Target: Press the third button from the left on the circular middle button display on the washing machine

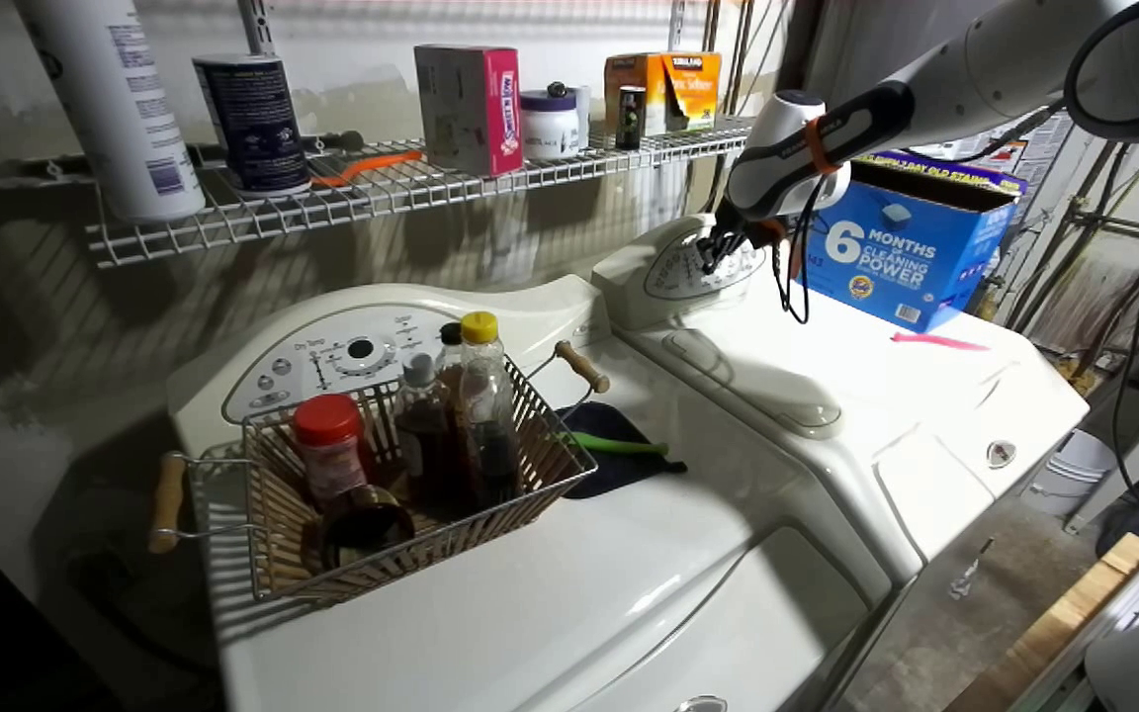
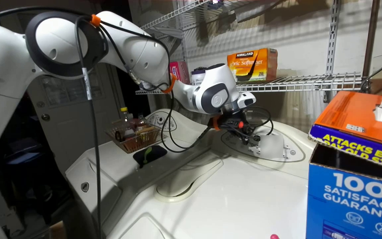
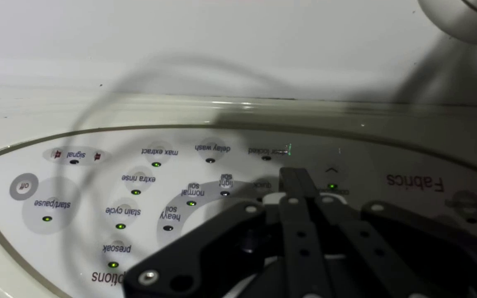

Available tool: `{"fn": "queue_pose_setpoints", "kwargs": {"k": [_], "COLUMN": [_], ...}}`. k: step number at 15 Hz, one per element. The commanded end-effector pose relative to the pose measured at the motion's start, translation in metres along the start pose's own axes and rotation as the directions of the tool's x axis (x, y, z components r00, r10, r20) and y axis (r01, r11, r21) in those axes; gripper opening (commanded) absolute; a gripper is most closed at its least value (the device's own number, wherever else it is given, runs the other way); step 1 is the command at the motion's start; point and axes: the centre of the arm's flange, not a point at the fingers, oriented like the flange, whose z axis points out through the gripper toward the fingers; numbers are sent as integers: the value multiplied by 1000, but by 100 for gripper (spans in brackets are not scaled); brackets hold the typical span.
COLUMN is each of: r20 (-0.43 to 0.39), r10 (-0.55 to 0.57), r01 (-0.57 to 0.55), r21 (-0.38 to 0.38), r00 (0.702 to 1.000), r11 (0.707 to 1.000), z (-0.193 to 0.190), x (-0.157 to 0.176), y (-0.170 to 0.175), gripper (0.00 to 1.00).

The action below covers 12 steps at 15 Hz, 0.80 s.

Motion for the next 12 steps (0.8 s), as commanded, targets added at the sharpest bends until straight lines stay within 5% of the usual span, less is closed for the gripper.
{"fn": "queue_pose_setpoints", "kwargs": {"k": [1, 12], "r20": [5, 20], "r10": [-9, 17], "r01": [10, -17], "r21": [-12, -3], "r00": [1000, 1000], "r11": [1000, 1000], "z": [10, 16], "x": [15, 23], "y": [8, 5], "gripper": [0, 0]}}
